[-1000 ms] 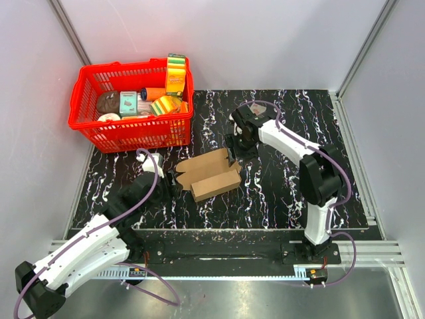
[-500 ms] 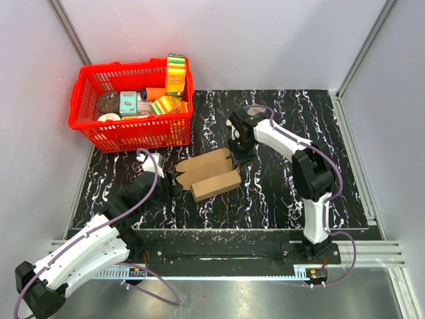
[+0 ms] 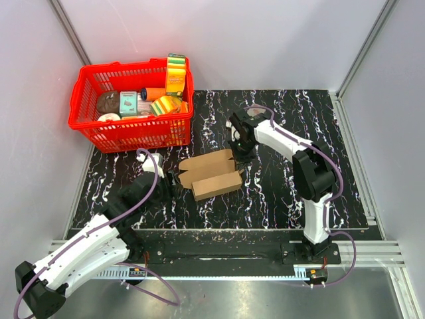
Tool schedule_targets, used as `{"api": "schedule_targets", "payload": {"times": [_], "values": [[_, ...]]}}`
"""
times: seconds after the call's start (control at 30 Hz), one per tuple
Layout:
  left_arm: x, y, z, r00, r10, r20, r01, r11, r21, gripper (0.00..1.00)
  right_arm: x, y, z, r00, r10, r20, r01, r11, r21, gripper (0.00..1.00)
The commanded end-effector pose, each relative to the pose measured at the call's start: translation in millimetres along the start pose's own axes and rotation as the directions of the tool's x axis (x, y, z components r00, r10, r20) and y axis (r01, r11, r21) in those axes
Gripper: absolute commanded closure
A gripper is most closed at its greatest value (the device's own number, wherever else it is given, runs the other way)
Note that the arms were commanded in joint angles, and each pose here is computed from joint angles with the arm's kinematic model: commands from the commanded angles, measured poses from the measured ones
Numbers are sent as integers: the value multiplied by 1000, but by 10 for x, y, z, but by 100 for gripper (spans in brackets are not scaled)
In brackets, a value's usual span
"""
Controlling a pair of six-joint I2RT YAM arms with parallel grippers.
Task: Fold the paper box
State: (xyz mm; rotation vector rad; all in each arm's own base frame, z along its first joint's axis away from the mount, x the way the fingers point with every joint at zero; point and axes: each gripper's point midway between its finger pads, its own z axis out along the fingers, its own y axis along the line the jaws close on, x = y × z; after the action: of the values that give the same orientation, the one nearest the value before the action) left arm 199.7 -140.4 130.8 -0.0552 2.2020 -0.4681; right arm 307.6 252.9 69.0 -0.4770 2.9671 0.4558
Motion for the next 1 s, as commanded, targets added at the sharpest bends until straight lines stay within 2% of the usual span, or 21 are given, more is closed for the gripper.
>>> {"api": "schedule_targets", "payload": {"times": [0.0,0.13,0.17,0.23,0.27,0.33,0.37,0.4,0.43,0.53,0.63,0.73,0.77,0.8,0.87,0.9,0.97], "values": [[-61,-47,1,1000,-7,25,6,1000,24,37,36,70,-196,998,-23,53,24,1000,-19,99],[-82,-56,-8,1000,-8,29,7,1000,26,37,0,120,-332,987,-23,156,30,998,-46,100],[-94,-60,-7,999,-8,31,7,1000,25,36,82,86,-293,988,-16,152,23,999,-47,100],[-85,-56,-6,1000,-6,28,6,1000,23,37,-8,124,-413,968,-18,250,34,998,-58,100],[-101,-63,-9,999,-7,32,7,1000,24,36,78,73,-366,968,-12,251,26,998,-54,100],[-102,-56,-6,999,-8,33,7,1000,21,36,-31,97,-544,928,-13,372,37,998,-56,100],[-107,-56,-6,999,-8,33,7,1000,19,36,54,43,-492,926,-10,378,30,998,-47,100],[-107,-58,-3,999,-8,32,7,1000,18,37,-36,67,-659,884,-14,467,43,998,-50,100],[-104,-55,-4,999,-7,31,7,1000,18,36,-37,68,-696,868,-6,497,38,998,-54,100],[-117,-65,-3,999,-8,33,7,1000,19,36,12,53,-784,830,2,558,40,997,-63,100],[-112,-63,2,999,-9,31,8,1000,18,36,46,3,-778,833,5,553,24,999,-46,100],[-111,-67,4,999,-10,30,10,1000,19,37,-21,-38,-837,828,32,560,-24,999,-23,77],[-119,-73,-1,999,-10,33,10,1000,21,36,-105,5,-954,813,36,582,-24,999,-28,61],[-116,-70,0,999,-11,33,10,1000,21,36,-102,2,-949,825,43,564,-36,999,-23,54],[-114,-73,-9,999,-11,32,10,1000,24,37,-247,109,-1128,817,61,573,-43,998,-45,45],[-115,-67,-14,999,-10,33,9,1000,23,37,-161,70,-992,868,71,491,-69,997,-22,40],[-116,-65,-21,999,-10,34,9,1000,24,37,-301,166,-1134,883,67,465,-63,998,-23,39]]}}
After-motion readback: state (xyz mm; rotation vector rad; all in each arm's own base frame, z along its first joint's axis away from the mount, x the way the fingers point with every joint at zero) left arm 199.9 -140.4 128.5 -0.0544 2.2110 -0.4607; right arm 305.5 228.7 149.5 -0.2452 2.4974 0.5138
